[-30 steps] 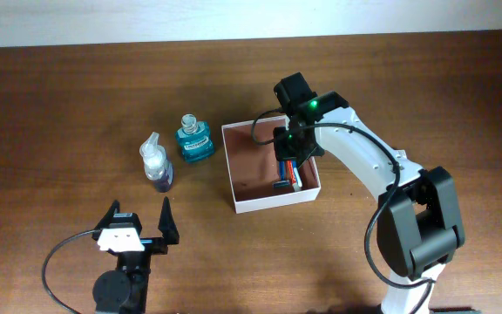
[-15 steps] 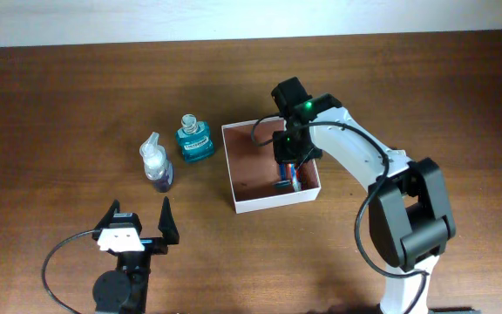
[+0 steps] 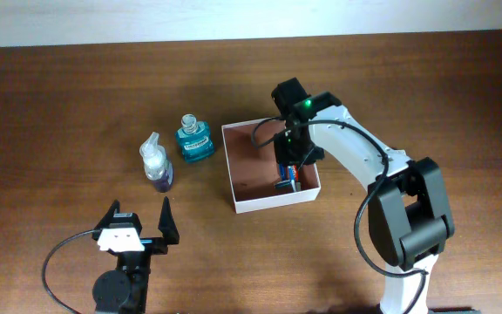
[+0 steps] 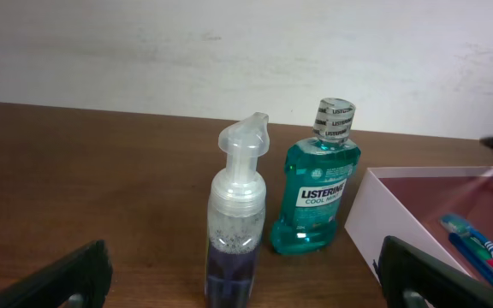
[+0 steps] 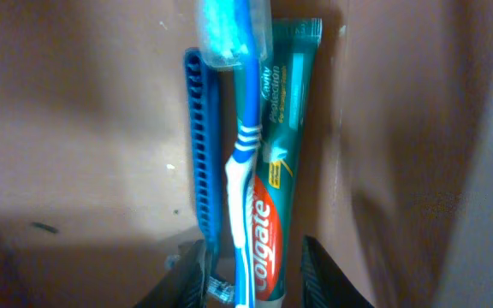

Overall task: Pack container
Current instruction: 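Move the right gripper over the green Dettol soap packet and descend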

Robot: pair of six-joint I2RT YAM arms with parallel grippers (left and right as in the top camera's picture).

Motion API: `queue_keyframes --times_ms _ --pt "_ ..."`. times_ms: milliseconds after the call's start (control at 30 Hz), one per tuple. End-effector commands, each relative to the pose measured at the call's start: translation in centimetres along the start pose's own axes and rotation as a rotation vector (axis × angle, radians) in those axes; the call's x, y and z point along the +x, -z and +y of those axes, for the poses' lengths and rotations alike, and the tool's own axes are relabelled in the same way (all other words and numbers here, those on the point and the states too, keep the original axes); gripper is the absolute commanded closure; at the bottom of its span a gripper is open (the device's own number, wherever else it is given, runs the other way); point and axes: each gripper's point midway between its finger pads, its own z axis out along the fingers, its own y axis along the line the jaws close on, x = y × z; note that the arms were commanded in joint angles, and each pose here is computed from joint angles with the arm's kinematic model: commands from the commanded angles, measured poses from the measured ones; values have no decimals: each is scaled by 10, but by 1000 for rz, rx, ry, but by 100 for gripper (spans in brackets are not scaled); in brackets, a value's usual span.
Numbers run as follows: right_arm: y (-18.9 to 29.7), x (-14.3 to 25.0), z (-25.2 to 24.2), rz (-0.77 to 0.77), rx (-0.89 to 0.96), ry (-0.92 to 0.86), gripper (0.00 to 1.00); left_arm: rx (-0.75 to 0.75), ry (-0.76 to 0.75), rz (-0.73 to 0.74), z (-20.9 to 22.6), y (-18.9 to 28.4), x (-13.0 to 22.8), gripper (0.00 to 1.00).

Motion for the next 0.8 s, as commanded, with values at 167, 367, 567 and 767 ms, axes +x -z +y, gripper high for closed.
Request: queue_keyframes --times_ms 167,367,567,767 --pt "87 -39 -8 -186 59 11 70 -20 -15 -7 4 0 0 1" --pt "115 -31 -80 -172 290 -76 71 -20 -15 -7 4 0 0 1" --pt "120 -19 -148 -95 334 -226 71 -20 -15 -7 4 0 0 1" --pt "125 -11 -211 -62 345 -308 62 -20 -15 -7 4 0 0 1"
